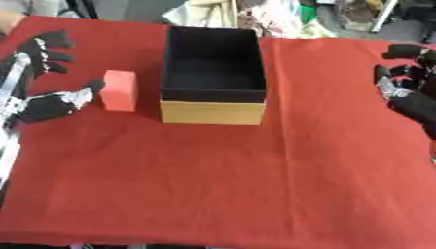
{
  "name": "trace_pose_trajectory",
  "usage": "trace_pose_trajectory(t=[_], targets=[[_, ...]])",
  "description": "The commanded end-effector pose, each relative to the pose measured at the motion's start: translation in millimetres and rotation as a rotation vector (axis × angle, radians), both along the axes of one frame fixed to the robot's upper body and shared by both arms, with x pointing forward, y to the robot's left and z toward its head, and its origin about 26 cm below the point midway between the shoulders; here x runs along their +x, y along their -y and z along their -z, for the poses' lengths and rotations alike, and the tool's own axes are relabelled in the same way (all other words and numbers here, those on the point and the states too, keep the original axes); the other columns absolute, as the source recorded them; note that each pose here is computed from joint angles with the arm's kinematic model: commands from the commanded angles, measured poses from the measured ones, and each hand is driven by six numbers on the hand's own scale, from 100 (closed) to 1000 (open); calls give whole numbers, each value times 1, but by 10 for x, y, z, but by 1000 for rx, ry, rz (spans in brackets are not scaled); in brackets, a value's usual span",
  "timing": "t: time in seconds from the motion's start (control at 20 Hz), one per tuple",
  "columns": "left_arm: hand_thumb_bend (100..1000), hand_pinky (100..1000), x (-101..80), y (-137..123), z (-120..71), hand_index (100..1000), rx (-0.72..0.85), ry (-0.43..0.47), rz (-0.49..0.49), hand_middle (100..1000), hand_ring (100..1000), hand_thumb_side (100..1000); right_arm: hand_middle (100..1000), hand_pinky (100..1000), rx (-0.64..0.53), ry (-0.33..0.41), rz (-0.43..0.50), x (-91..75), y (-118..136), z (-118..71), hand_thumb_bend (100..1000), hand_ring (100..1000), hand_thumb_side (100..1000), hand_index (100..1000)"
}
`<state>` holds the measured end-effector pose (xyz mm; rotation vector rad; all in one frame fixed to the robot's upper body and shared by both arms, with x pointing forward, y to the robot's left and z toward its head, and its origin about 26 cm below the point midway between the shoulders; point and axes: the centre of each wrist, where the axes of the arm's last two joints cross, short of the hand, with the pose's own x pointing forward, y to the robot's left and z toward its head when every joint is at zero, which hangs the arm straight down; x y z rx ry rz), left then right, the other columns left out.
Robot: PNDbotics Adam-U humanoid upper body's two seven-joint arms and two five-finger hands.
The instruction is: Pick up objects on the table and place them in the box.
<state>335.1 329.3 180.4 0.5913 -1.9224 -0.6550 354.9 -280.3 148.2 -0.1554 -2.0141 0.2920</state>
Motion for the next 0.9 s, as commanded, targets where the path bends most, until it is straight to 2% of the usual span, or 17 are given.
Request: trace_pose_trajectory(t=[0.05,0.3,0.55,0.7,0.9], targets=[[547,738,45,-51,-233,888,166,16,27,767,754,180,687,428,-28,23,7,0,59,-86,202,546,100,764],[555,764,232,-77,-452,879,442,-9,90,775,765,151,687,428,-40,13,9,-6,79,-63,201,546,100,764],[549,773,438,-211,-689,872,732,-95,86,775,769,127,687,428,-45,10,-9,5,43,-63,201,546,100,764],[546,774,575,-222,-732,871,786,-154,85,773,769,118,686,428,-46,7,-15,7,34,-58,201,545,100,764],[547,773,784,-104,-652,873,808,-232,101,773,770,119,686,428,-47,5,-21,11,24,-58,199,545,100,764]])
